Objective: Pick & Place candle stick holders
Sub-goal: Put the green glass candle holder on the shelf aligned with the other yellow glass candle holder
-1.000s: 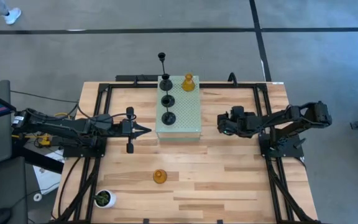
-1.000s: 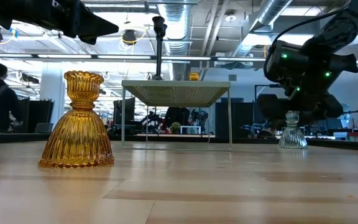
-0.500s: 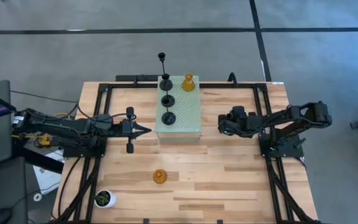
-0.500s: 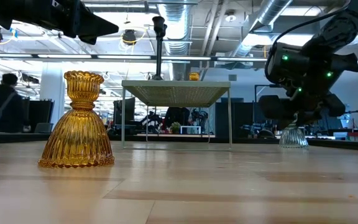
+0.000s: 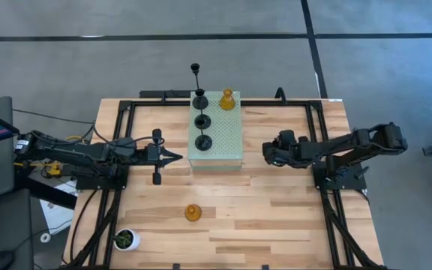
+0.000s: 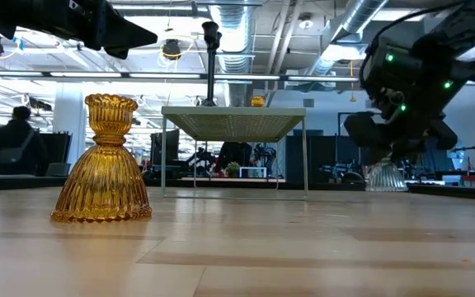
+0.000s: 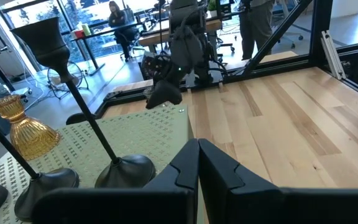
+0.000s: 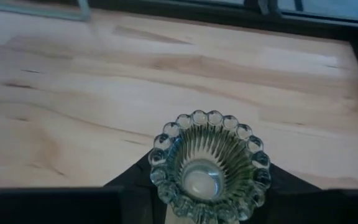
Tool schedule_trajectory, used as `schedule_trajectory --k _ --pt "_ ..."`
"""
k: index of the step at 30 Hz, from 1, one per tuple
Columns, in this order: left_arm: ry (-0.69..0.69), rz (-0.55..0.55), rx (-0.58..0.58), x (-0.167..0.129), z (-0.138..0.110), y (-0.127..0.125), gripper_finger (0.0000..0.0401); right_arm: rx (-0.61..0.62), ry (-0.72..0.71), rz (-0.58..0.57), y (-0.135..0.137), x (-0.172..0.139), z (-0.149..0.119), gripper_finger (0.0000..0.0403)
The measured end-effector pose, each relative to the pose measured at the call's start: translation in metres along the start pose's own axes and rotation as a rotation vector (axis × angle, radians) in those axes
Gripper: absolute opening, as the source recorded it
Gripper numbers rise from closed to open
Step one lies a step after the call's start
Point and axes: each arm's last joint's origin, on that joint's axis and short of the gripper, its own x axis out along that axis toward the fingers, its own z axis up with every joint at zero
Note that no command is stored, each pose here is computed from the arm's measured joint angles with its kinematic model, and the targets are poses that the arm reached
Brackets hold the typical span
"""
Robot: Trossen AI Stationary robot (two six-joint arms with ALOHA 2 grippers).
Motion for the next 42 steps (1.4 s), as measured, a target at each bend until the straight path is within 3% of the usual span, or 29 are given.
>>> schedule_trajectory --k 5,10,24,30,35,42 --pt "0.000 0.000 0.000 0.000 0.000 0.000 0.0010 0.009 -0.027 0.083 0.005 -0.016 0.014 0.0120" --pt "0.000 0.000 0.000 0.000 0.000 0.000 0.0010 -0.018 -0.066 0.184 0.016 -0.037 0.044 0.0123" --pt "0.000 -0.001 0.000 0.000 0.000 0.000 0.0010 -0.242 -0.184 0.430 0.064 -0.093 0.139 0.0121" --pt "0.000 -0.001 0.000 0.000 0.000 0.000 0.0010 -0.331 -0.201 0.489 0.095 -0.091 0.157 0.0126" --pt "0.000 -0.001 0.000 0.000 0.000 0.000 0.0010 -0.391 -0.190 0.472 0.116 -0.077 0.162 0.0121" --pt "0.000 -0.001 0.000 0.000 0.000 0.000 0.0010 -0.379 -0.156 0.529 0.132 -0.052 0.163 0.0126"
